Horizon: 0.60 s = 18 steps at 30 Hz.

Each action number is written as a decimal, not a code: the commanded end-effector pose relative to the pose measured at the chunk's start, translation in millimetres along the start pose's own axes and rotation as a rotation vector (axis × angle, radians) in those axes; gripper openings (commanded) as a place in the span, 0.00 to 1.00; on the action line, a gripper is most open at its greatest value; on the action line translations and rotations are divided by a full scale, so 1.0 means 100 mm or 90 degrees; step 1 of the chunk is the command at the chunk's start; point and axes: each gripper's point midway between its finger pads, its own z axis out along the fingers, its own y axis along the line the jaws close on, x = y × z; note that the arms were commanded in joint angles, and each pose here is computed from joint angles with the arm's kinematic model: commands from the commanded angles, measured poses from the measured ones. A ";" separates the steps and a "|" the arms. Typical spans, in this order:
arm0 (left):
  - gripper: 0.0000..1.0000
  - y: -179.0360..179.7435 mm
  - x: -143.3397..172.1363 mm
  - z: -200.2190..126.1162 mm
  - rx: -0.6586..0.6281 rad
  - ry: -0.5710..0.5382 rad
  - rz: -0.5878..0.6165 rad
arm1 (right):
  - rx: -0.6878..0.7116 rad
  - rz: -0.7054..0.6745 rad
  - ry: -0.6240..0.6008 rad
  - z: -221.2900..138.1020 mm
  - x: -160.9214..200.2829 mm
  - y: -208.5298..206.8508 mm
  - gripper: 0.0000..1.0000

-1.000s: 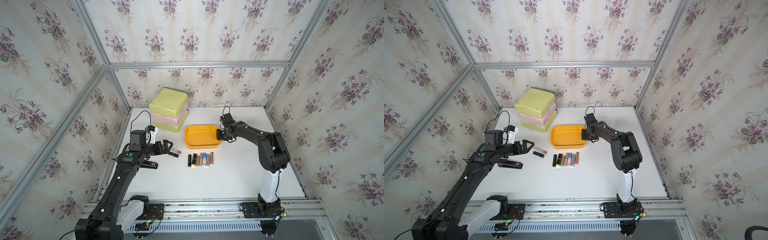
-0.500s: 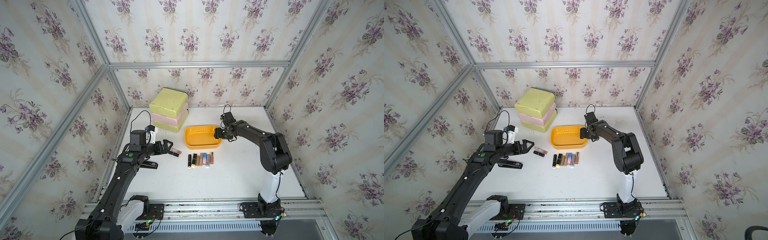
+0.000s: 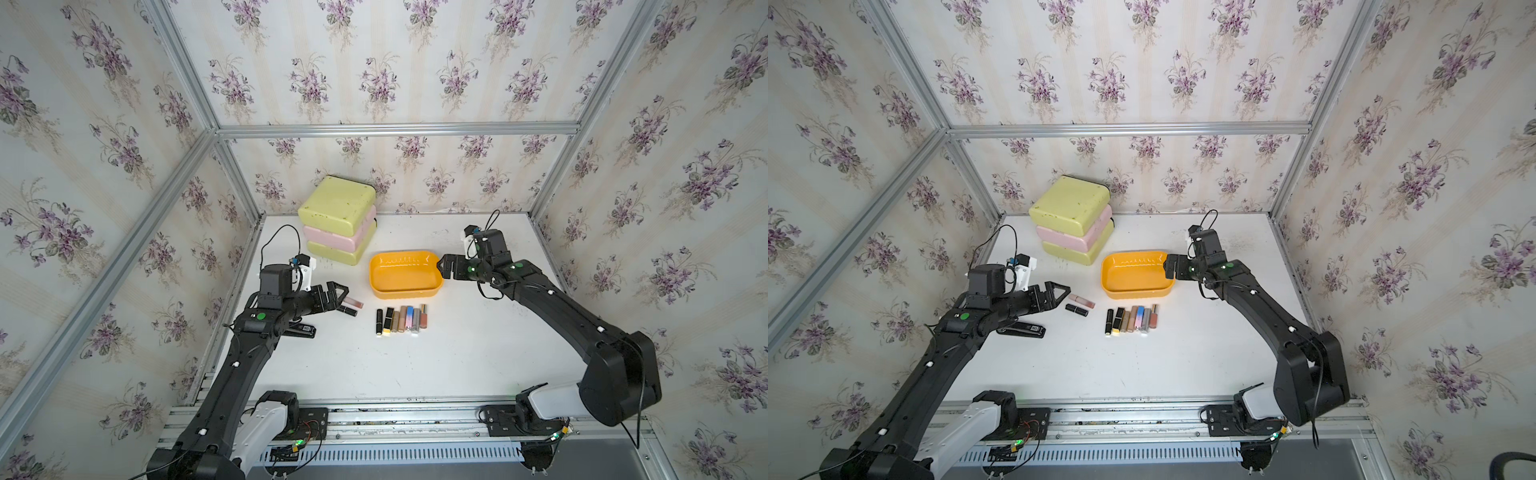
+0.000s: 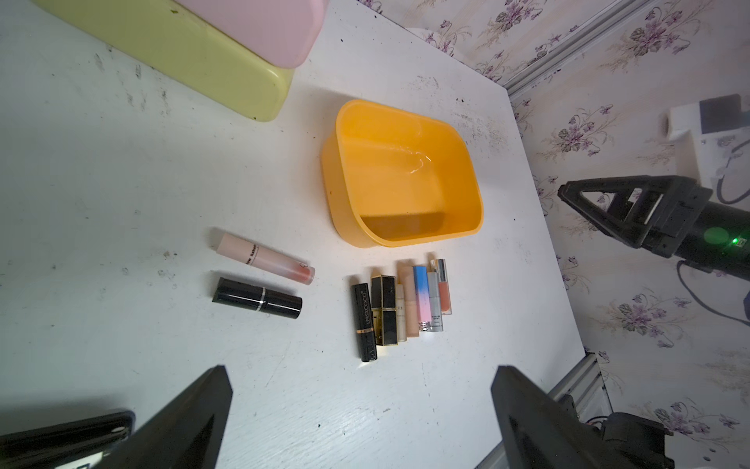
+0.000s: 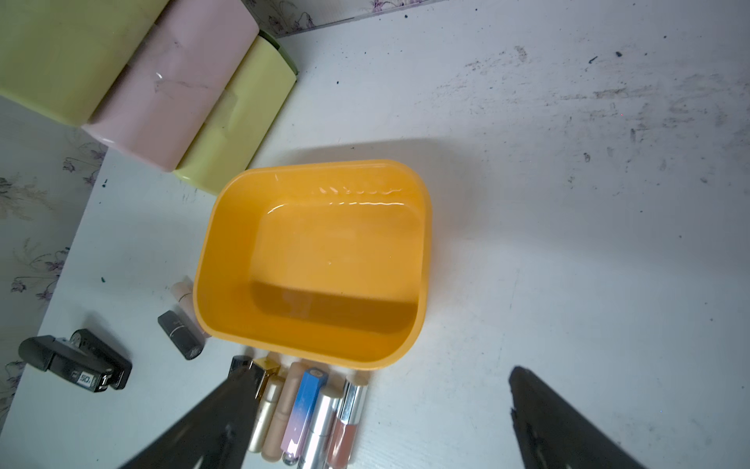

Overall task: Put the lipstick into the storage box
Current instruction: Pick up the lipstick at the center of the board.

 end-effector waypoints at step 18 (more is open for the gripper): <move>1.00 -0.33 0.44 -0.02 0.056 0.012 0.082 | -0.076 0.043 0.105 -0.15 0.82 0.11 0.93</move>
